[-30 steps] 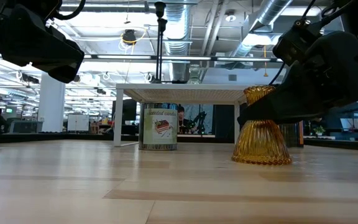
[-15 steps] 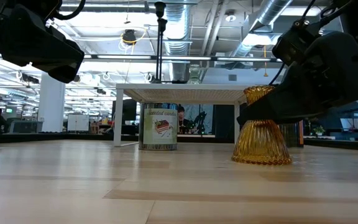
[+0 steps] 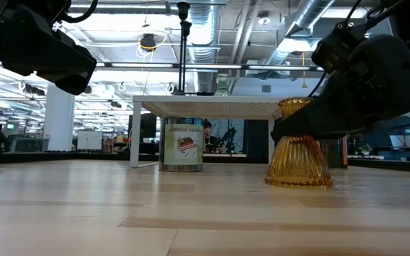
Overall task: Pick & Place candle stick holders
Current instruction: Put the orange glass on the shelf
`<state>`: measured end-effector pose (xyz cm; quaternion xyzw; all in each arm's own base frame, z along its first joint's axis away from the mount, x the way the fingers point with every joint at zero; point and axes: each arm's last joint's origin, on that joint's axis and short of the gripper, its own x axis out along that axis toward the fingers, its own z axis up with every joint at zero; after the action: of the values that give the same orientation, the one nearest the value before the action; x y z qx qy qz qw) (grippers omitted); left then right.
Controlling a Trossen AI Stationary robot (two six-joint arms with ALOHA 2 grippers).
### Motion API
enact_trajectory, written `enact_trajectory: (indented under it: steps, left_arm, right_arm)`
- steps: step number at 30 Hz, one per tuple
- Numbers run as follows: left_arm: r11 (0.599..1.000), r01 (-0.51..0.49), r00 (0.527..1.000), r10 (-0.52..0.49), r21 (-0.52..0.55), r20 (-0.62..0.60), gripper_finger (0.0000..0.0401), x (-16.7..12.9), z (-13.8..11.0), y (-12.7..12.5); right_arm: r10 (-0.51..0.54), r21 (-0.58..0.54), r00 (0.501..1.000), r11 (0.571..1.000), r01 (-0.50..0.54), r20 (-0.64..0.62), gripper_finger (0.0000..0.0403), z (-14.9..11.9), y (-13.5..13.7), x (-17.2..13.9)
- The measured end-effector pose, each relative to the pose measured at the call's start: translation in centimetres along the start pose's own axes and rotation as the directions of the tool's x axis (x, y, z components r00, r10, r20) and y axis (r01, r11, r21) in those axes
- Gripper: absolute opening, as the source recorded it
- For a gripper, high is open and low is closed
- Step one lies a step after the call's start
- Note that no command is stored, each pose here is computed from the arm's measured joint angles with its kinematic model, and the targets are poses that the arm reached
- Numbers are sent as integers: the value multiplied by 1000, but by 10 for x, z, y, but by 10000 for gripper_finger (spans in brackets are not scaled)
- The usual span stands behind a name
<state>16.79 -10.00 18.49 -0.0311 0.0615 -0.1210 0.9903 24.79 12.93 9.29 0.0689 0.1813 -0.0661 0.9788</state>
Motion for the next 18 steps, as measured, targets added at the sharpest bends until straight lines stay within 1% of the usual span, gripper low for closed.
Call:
enact_trajectory:
  steps: [12, 18]
  left_arm:
    - [1000, 0, 1000, 0, 0, 0, 8, 0, 0, 0]
    - [1000, 0, 1000, 0, 0, 0, 8, 0, 0, 0]
  right_arm:
    - [-9, 3, 1000, 1000, 9, 11, 125, 2, -2, 2]
    - [-7, 10, 1000, 1000, 7, 18, 126, 3, -2, 2]
